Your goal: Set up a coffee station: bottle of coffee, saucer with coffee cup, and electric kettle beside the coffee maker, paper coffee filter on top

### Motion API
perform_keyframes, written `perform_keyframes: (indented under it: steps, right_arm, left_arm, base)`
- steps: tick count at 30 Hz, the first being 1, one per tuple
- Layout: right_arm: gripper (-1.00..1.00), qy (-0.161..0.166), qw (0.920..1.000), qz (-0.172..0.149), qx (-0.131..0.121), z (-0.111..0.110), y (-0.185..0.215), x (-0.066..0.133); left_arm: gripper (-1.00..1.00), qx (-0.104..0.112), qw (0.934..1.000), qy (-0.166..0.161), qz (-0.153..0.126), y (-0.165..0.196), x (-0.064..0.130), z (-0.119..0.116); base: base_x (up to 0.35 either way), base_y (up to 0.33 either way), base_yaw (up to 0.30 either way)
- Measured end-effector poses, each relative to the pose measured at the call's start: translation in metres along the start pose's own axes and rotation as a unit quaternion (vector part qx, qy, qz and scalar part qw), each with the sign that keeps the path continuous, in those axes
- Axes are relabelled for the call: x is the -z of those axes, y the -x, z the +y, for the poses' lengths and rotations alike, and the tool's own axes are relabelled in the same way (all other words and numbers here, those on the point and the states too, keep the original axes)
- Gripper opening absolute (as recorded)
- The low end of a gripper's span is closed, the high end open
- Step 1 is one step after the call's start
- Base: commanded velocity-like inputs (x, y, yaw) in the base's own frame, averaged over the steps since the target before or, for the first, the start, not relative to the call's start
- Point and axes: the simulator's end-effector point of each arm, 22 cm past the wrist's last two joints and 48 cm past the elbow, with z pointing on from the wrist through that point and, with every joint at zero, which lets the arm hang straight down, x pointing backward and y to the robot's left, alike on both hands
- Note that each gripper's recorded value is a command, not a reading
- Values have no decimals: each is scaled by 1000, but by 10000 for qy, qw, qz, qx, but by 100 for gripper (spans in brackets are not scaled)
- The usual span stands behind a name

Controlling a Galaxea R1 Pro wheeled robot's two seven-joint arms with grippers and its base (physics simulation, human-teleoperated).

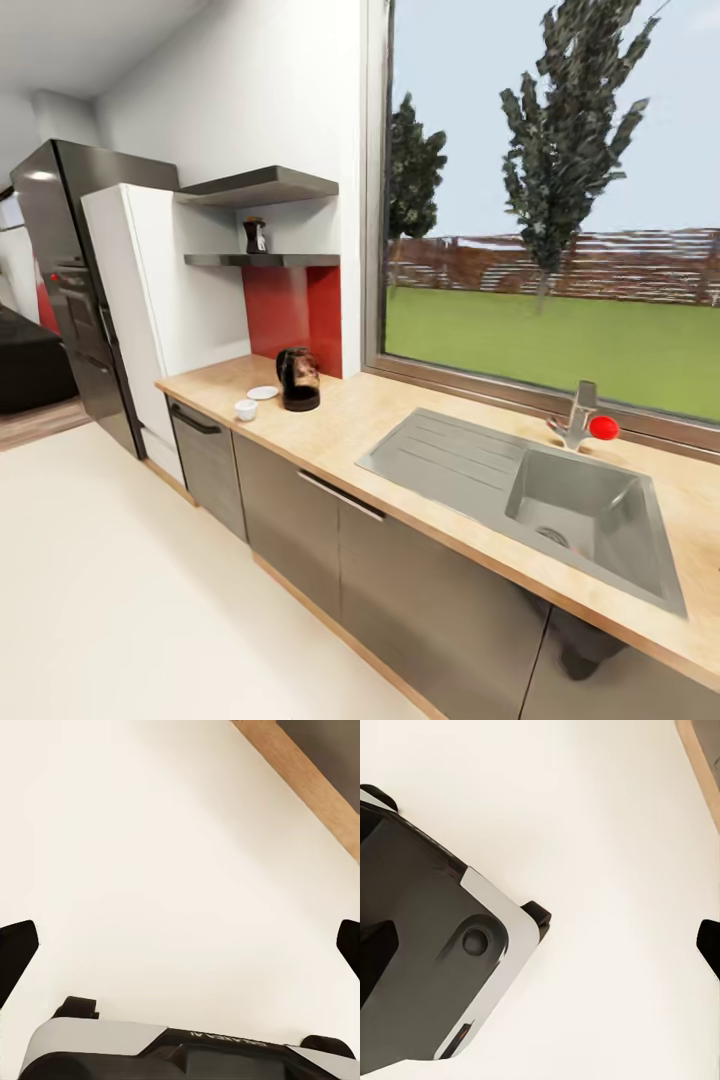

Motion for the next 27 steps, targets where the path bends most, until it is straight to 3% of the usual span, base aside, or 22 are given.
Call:
perform_keyframes:
  steps: [6,13,19,27]
  right_arm:
    - [100,5,10000,-3,5,1,0,-1]
    - [100,-11,10000,-9,13,2,1,-2]
    - [100,-578,9983,-67,-4,-14,8,-14]
    - [100,-1050,9943,-10,-195,-6,4,-39]
  left_arm:
    - [100,2,10000,7,4,0,0,1]
    - [100,3,10000,6,-3,0,0,2]
    - [100,0,10000,-30,-6,1,0,0]
    - [100,-2,10000,-39,-1,0,0,0]
  base:
    - [23,20,252]
    - [196,176,110]
    - [240,215,235]
    - [246,219,213]
